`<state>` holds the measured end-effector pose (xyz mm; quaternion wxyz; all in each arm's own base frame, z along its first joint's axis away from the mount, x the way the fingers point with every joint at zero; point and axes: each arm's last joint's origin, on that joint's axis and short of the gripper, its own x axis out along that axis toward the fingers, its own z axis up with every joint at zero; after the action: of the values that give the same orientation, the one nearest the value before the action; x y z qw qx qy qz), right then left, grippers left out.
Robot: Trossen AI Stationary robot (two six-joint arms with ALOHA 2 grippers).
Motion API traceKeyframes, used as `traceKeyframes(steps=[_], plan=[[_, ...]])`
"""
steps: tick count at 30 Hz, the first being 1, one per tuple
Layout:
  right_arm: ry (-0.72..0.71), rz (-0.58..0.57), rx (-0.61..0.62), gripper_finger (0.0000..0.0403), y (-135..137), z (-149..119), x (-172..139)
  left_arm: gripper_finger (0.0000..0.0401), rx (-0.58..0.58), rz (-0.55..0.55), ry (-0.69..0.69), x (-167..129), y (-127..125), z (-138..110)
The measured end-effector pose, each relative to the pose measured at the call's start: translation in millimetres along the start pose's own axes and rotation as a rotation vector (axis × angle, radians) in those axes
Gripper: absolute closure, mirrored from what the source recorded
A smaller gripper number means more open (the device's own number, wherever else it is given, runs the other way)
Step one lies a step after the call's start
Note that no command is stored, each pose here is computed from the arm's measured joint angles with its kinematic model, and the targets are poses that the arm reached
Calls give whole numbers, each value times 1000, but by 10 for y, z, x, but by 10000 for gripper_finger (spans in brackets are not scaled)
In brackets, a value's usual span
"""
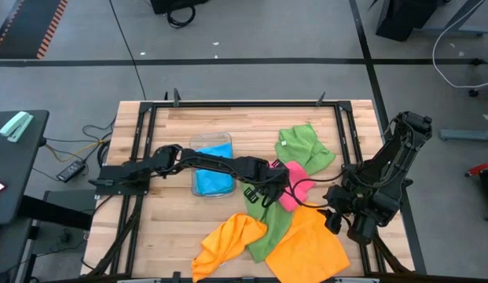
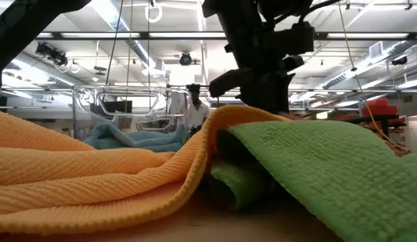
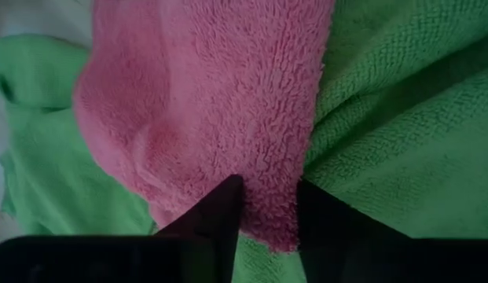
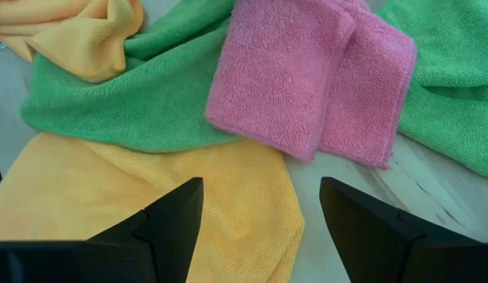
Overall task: Fold microfiber towels
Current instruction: Fold the top pink towel
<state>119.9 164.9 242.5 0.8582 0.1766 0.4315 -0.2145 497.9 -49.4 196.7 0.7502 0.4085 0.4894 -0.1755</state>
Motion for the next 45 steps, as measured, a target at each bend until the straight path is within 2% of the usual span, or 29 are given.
traceKeyframes(steps=[6, 15, 21, 25, 30, 36, 45], plan=[[0, 0, 1, 139, 0, 1, 0, 310, -34, 25, -29, -122, 42, 21], [-3, 1, 17, 139, 1, 1, -1, 352, -198, -148, -118, -115, 55, -60], [-9, -11, 31, 139, -2, 35, 22, 387, -211, -146, -122, -110, 71, -71], [-23, -23, 59, 139, -3, 90, 57, 390, -261, -149, -119, -109, 75, -74], [-88, -22, 68, 139, 12, 167, 94, 389, -378, -166, -114, -135, 112, -117], [-166, -48, 29, 139, 2, 220, 156, 383, -562, -165, -120, -286, 295, -291], [-261, 67, 101, 139, 32, 82, 501, 390, -787, -236, -173, -403, 496, -510]])
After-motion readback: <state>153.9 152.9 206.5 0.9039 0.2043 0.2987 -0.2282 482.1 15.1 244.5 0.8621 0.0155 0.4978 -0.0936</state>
